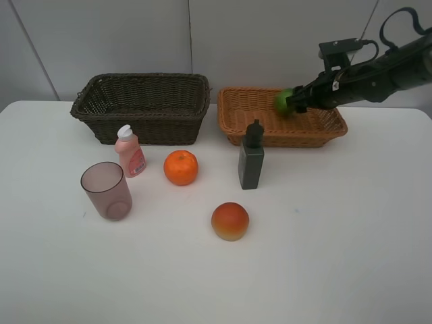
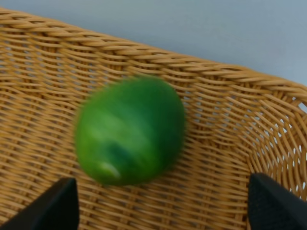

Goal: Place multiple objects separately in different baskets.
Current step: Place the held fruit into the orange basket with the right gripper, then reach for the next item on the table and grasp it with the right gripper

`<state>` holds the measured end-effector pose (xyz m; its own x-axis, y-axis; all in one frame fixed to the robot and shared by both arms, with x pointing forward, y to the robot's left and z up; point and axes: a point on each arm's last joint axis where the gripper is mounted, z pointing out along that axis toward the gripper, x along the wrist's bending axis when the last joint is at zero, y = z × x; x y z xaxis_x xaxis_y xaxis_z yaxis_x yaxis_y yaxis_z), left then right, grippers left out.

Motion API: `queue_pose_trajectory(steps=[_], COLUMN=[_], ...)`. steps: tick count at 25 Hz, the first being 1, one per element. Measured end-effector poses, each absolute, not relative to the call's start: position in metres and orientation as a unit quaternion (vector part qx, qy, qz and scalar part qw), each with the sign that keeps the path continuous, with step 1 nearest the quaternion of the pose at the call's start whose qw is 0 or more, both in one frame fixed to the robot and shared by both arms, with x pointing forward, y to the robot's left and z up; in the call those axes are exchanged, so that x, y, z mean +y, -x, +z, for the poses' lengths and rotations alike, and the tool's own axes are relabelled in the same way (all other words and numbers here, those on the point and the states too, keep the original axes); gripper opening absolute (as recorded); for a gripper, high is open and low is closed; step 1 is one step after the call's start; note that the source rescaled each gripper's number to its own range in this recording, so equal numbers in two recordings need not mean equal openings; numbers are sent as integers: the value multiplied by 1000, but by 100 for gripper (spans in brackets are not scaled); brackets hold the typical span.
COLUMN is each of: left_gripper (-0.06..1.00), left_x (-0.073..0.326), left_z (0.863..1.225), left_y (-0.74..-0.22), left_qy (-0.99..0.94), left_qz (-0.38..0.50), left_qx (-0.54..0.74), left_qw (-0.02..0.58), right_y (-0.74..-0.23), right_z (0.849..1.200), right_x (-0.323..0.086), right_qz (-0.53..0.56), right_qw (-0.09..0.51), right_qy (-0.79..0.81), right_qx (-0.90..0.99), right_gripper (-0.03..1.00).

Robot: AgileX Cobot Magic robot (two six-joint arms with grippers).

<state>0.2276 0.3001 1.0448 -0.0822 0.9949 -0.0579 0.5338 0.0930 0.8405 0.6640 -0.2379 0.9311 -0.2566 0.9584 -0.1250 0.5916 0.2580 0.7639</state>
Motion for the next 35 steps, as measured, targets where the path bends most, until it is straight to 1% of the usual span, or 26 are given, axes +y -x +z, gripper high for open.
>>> queue_pose_trajectory(steps=[3,4,5,9,11,17,25,30,35], left_gripper=[99,99,99,99,99,99,99,99,99], left_x=[300,300,300,300,300,300,300,300,300], left_z=[1045,1045,1045,1045,1045,1045,1045,1045,1045], left_y=[-228,-228,-228,-228,-228,-228,-228,-228,-228], left_qy=[-584,-584,-584,-584,-584,-584,-584,-584,-584], left_qz=[336,336,336,336,336,336,336,336,336], left_qx=[655,655,655,655,655,655,655,655,655], left_qw=[344,344,344,344,344,344,344,344,344], right_y=[-664,-664,-664,-663,-663,-656,-635,-615,-592], right_z=[931,931,931,930,933,956,994,1019,1036], right_x=[-238,-238,-238,-241,-242,-242,-225,-213,-187], right_qz=[302,302,300,281,273,272,251,240,235], right_qw=[303,303,301,292,291,301,304,289,265], right_qy=[-530,-530,-533,-554,-559,-560,-556,-569,-562], right_qx=[733,732,731,727,726,722,732,731,747], right_gripper=[66,68,72,92,96,99,99,99,99])
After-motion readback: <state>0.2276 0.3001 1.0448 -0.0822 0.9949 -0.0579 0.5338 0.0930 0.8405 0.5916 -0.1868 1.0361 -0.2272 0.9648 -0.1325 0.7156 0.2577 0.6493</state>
